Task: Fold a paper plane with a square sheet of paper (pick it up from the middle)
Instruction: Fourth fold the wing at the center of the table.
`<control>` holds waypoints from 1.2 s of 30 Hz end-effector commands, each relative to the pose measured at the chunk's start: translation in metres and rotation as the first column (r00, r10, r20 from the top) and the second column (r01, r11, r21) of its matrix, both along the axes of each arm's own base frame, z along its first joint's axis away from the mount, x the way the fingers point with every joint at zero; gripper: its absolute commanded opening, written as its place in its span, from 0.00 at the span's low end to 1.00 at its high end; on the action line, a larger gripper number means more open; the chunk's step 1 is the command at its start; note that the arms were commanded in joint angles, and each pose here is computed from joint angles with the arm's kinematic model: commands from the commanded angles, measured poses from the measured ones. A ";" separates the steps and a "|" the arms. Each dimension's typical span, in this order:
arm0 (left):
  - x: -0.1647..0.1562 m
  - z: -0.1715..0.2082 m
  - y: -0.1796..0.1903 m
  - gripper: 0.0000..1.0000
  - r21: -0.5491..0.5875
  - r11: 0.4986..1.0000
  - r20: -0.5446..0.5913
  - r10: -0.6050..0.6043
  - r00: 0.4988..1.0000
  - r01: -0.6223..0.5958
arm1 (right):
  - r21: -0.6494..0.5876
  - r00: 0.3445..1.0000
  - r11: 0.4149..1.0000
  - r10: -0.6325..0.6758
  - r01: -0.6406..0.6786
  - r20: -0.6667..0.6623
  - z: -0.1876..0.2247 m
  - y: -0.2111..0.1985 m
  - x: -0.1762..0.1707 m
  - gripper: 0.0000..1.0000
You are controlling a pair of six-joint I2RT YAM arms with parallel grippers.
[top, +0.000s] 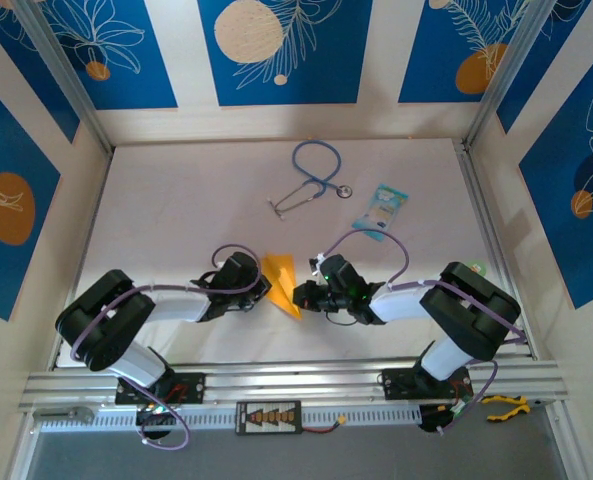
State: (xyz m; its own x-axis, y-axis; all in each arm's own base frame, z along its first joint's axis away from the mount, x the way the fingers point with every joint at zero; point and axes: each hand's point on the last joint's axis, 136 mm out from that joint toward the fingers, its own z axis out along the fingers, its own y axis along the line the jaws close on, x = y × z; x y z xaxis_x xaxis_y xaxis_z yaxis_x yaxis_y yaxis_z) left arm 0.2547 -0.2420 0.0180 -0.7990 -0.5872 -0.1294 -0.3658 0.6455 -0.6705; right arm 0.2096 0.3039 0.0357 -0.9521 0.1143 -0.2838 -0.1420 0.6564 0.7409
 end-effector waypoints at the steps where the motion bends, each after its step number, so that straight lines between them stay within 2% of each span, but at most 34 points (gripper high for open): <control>1: -0.014 -0.017 0.016 0.00 0.072 0.997 -0.048 0.025 0.999 -0.022 | -0.003 0.999 1.000 0.006 -0.006 -0.040 -0.011 -0.004 -0.006 0.03; 19: -0.016 -0.006 0.019 0.00 0.072 0.997 -0.008 0.038 0.999 -0.037 | 0.005 0.996 1.000 0.002 -0.002 -0.088 -0.029 -0.010 -0.011 0.03; 22: -0.013 0.003 0.019 0.08 0.086 0.996 0.026 0.014 1.000 -0.016 | -0.002 0.996 1.000 -0.001 0.001 -0.092 -0.031 -0.011 -0.010 0.03; 27: -0.003 0.029 0.010 0.15 0.100 0.993 0.127 -0.067 0.990 0.055 | -0.008 0.995 1.000 -0.001 0.001 -0.100 -0.033 -0.011 -0.012 0.03; 32: 0.004 0.051 -0.018 0.11 0.050 0.983 0.223 -0.186 0.957 0.179 | -0.016 0.994 1.000 -0.007 0.005 -0.112 -0.036 -0.012 -0.012 0.03; 36: 0.005 0.055 -0.048 0.05 -0.019 0.955 0.242 -0.281 0.929 0.295 | -0.020 0.993 1.000 -0.013 0.011 -0.116 -0.037 -0.014 -0.012 0.03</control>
State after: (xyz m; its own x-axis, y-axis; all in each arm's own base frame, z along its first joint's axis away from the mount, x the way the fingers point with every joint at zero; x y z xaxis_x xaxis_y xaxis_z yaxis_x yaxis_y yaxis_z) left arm 0.2595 -0.2605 0.0597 -0.8480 -0.4439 -0.2897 -0.1242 0.6977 -0.7056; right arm 0.2063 0.3009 0.0188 -0.9661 0.1196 -0.2287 -0.1032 0.6334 0.7669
